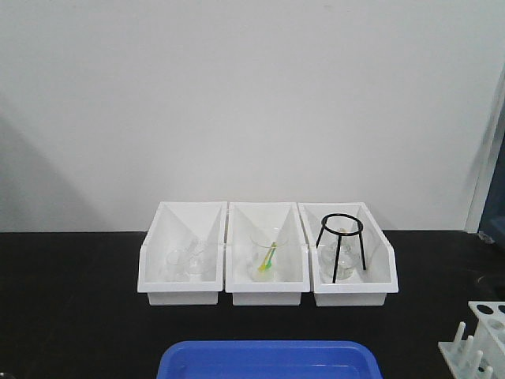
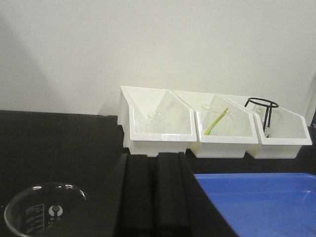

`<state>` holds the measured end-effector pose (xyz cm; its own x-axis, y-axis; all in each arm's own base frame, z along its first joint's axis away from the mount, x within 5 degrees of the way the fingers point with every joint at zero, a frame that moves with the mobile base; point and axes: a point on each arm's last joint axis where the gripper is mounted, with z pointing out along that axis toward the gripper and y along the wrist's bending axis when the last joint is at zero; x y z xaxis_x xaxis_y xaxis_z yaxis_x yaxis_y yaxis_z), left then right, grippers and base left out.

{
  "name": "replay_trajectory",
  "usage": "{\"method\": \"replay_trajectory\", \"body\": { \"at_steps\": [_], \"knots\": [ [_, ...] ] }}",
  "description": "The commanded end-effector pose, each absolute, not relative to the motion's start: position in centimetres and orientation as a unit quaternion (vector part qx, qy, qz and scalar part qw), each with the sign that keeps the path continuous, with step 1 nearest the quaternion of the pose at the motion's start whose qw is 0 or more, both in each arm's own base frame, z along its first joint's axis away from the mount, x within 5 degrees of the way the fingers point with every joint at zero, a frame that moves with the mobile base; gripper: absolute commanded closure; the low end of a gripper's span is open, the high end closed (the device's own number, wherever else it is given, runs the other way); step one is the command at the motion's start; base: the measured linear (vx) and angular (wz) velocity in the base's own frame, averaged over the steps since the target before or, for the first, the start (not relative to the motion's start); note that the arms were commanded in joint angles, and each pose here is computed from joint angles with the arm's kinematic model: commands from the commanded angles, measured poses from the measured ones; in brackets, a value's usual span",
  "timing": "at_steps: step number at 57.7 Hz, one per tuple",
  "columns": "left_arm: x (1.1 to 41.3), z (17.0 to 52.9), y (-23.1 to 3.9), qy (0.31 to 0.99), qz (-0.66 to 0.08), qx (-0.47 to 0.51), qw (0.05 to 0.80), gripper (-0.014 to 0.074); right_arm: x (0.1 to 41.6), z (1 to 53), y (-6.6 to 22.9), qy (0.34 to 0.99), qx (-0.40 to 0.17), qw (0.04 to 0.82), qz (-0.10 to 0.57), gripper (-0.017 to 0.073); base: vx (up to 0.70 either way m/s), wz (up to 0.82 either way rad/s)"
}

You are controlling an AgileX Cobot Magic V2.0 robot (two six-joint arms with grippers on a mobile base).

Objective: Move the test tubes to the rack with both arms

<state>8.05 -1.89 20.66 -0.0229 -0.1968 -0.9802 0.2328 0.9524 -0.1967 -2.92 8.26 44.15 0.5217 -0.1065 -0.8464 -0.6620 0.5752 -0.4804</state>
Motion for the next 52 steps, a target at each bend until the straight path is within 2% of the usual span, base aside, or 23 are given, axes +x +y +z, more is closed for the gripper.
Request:
{"method": "replay_trajectory", "body": {
  "at_steps": [1,14,26,52],
  "knots": [
    [7.5,20.4,-1.6,0.68,-0.128,0.031,0.721,0.0611,-2.5,45.3,7.9,0.445,-0.393,0.782,0.191,0.0567,0.0,0.0],
    [5.8,19.7,-1.0,0.684,-0.087,0.032,0.724,0.0611,-2.5,45.3,7.9,0.445,-0.392,0.782,0.191,0.0567,0.0,0.0],
    [5.6,18.7,-0.6,0.72,-0.051,0.015,0.691,0.0611,-2.8,45.3,8.0,0.441,-0.394,0.784,0.19,0.0567,0.0,0.0],
    [5.6,18.6,-0.6,0.721,-0.051,0.013,0.69,0.0611,-2.8,45.3,8.0,0.442,-0.395,0.783,0.191,0.0567,0.0,0.0]
  ]
}}
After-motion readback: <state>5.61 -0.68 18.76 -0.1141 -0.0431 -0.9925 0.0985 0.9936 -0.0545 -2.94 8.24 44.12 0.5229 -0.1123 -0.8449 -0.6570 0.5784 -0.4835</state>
